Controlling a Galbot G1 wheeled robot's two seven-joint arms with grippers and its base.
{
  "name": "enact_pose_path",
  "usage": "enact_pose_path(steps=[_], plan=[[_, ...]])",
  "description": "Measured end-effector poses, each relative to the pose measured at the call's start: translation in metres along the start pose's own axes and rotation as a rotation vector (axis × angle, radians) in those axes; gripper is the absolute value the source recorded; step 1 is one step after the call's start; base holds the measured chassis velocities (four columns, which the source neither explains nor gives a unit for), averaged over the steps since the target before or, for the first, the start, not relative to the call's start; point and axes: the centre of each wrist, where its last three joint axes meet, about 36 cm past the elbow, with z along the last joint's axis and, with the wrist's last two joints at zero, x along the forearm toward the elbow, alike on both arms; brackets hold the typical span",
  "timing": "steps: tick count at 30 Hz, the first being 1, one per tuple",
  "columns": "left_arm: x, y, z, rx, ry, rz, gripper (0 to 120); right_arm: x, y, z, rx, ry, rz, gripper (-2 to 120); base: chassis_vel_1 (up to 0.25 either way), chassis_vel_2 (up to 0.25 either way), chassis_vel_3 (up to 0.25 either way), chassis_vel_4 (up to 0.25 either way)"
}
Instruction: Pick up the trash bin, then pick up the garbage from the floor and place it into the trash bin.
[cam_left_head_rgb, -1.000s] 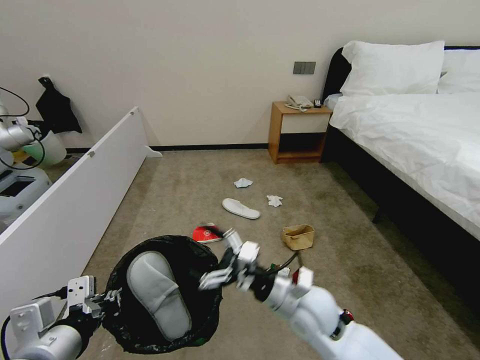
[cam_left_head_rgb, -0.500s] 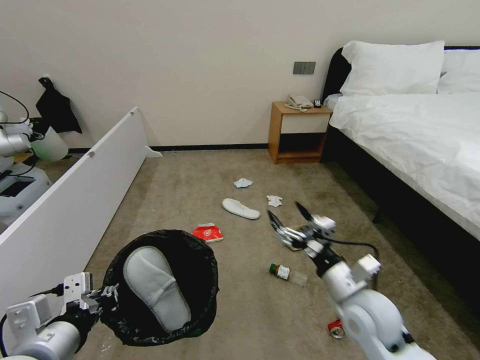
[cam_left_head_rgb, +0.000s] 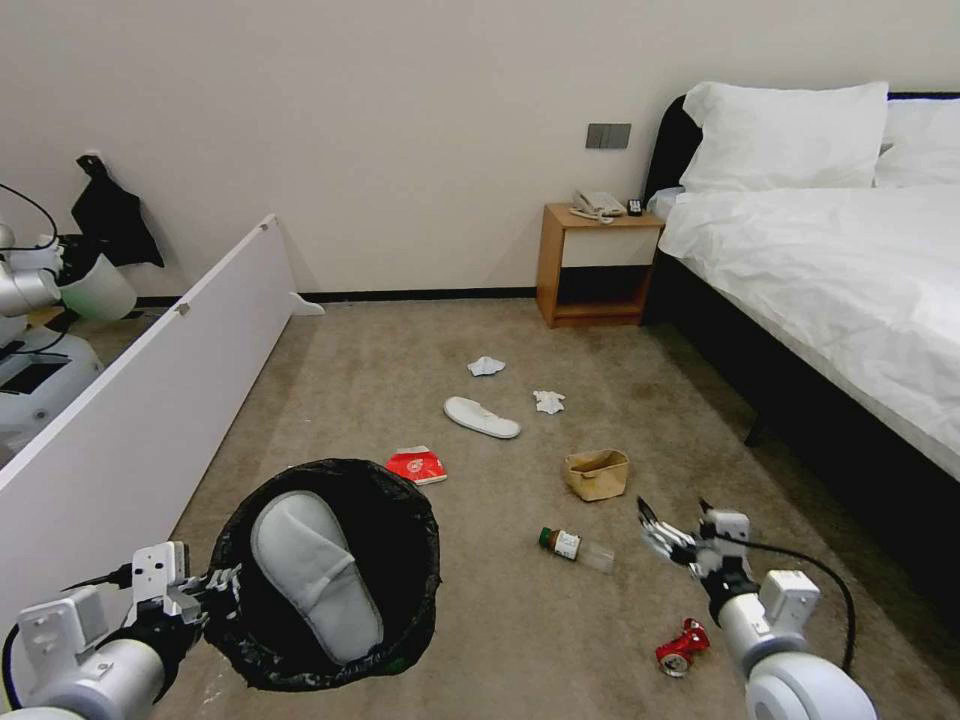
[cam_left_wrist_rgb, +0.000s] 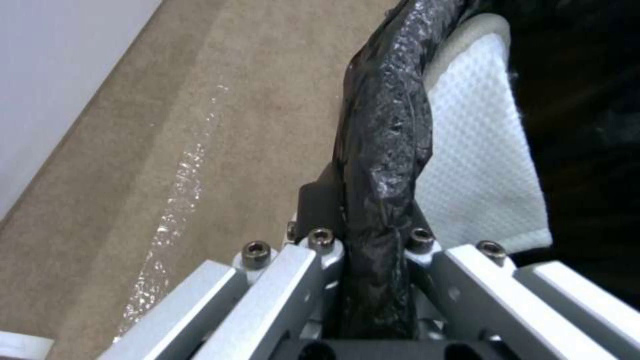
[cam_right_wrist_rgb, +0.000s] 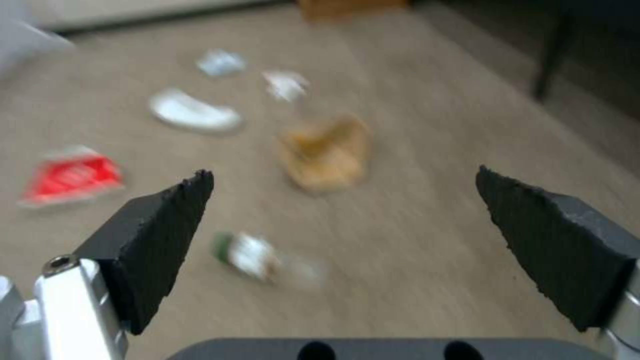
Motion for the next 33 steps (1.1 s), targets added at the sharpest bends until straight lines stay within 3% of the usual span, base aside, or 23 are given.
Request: enact_pose_path(steps=[17,24,33], plan=[[0.003,0.001,-0.002,-0.007,-0.006,-0.002,3,-0.032,-0.017,0.054,-0.081,0.320,0.133,100,0.000,0.000,0.000,0.000],[0.004,0.001,-0.003,-0.008,-0.007,-0.002,3,-0.040,-0.024,0.065,-0.086,0.358,0.157,100,0.000,0.000,0.000,0.000],[0.008,-0.001,-0.002,-0.009,-0.005,0.000,3,-0.067,-0.033,0.097,-0.151,0.433,0.184,100,0.000,0.000,0.000,0.000]])
